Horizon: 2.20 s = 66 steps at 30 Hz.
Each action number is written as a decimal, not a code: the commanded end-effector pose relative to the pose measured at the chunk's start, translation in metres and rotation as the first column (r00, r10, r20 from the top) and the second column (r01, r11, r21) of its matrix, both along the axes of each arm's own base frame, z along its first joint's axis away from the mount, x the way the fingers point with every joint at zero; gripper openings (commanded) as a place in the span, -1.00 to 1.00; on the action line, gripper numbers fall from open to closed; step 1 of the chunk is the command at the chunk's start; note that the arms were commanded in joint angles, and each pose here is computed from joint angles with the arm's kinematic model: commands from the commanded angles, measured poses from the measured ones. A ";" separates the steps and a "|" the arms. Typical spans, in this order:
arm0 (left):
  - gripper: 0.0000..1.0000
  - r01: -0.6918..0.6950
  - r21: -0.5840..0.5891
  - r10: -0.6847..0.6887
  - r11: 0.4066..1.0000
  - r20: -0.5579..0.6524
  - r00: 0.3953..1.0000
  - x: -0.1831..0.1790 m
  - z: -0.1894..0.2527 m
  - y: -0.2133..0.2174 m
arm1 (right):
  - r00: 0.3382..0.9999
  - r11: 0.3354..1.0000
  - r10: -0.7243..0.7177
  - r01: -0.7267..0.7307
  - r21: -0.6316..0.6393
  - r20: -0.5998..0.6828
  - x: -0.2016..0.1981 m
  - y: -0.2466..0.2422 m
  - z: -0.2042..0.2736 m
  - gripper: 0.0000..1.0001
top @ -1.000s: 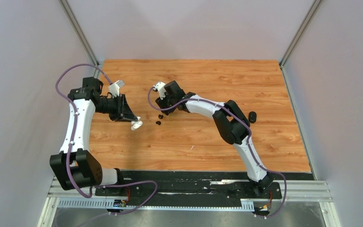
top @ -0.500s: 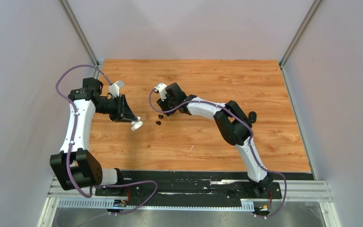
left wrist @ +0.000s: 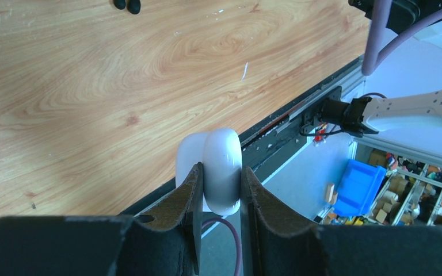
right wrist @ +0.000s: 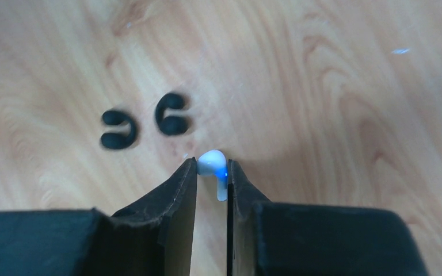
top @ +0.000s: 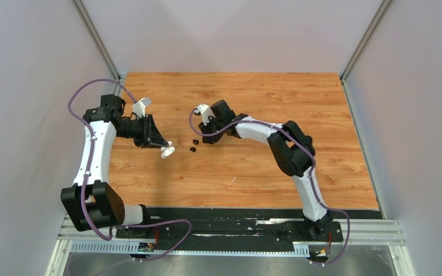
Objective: Insert the wireless bluetooth earbuds into the charging case
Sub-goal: Move the earbud to the center of the board, then pick up the earbud from the center of the board.
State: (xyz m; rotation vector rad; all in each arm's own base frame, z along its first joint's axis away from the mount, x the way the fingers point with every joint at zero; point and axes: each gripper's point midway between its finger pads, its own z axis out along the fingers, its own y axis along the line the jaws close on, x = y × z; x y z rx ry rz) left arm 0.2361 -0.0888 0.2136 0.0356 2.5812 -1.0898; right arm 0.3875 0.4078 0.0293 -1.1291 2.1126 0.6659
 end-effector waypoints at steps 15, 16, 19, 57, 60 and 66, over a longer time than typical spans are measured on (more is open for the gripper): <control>-1.00 0.020 -0.083 -0.020 0.996 -0.005 1.000 0.000 0.009 -0.007 | 0.691 0.885 0.340 -0.005 0.466 -0.638 -0.130 -0.082 0.054 -0.84; -1.00 0.020 -0.083 -0.021 0.996 -0.007 1.000 0.000 0.009 -0.008 | 0.695 0.892 0.311 0.022 0.452 -0.648 -0.125 -0.086 0.051 -0.81; -1.00 0.017 -0.083 -0.018 0.996 -0.008 1.000 0.001 0.008 -0.007 | 0.716 0.910 0.210 0.106 0.402 -0.665 -0.105 -0.097 0.042 -0.51; -1.00 0.033 -0.042 -0.031 0.999 0.042 0.999 -0.007 0.011 -0.005 | 0.586 0.597 0.803 -0.790 -0.144 0.113 -0.082 -0.121 0.001 -0.31; -1.00 0.034 -0.042 -0.032 0.999 0.048 0.998 -0.008 0.013 -0.005 | 0.589 0.598 0.802 -0.787 -0.151 0.101 -0.080 -0.118 -0.005 -0.32; -1.00 0.034 -0.044 -0.032 0.998 0.044 0.999 -0.009 0.010 -0.006 | 0.592 0.599 0.801 -0.783 -0.167 0.090 -0.078 -0.120 -0.011 -0.32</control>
